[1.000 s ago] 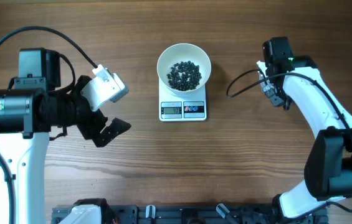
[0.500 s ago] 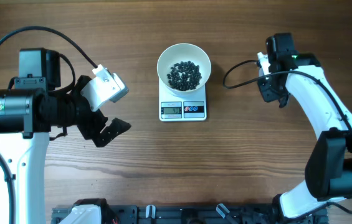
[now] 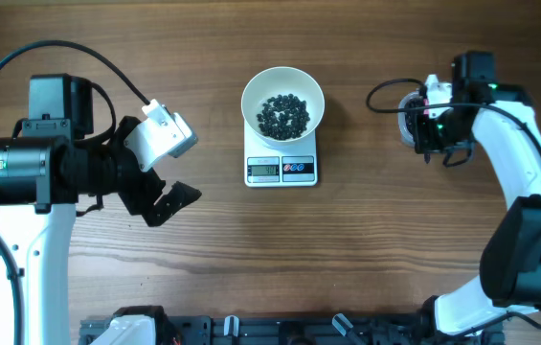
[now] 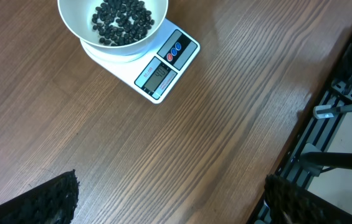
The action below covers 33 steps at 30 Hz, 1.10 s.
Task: Scoop item into bowl and weigh 150g on scale
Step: 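Dip the pink scoop into the black beans a third time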
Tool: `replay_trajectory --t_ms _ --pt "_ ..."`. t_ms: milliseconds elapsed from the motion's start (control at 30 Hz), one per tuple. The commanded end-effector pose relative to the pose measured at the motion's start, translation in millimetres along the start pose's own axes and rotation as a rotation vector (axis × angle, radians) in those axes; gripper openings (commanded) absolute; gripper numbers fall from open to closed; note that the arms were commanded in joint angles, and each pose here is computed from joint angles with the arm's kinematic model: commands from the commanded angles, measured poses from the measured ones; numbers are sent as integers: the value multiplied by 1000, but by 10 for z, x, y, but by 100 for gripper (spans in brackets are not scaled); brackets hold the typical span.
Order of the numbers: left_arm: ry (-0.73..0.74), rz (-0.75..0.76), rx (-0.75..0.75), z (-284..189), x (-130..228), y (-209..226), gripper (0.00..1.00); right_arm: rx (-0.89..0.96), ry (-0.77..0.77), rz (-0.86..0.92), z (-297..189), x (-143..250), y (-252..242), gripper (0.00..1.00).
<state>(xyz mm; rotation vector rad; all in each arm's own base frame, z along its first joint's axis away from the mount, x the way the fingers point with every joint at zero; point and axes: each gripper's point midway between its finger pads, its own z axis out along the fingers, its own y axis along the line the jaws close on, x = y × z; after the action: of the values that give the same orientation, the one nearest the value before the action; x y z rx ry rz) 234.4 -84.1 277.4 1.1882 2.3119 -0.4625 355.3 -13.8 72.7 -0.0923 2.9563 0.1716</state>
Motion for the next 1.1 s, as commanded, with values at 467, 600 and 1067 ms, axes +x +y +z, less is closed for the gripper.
replay_trajectory --t_ms 467,600,1067 --pt "-19 18 -15 -61 -36 -10 100 -362 -32 277 -42 85 -61 4" --pt "-19 17 -15 -61 -36 -10 100 -403 -43 323 -77 65 -62 4" --pt "-19 18 -15 -61 -36 -10 100 -477 -28 410 10 170 -78 4"
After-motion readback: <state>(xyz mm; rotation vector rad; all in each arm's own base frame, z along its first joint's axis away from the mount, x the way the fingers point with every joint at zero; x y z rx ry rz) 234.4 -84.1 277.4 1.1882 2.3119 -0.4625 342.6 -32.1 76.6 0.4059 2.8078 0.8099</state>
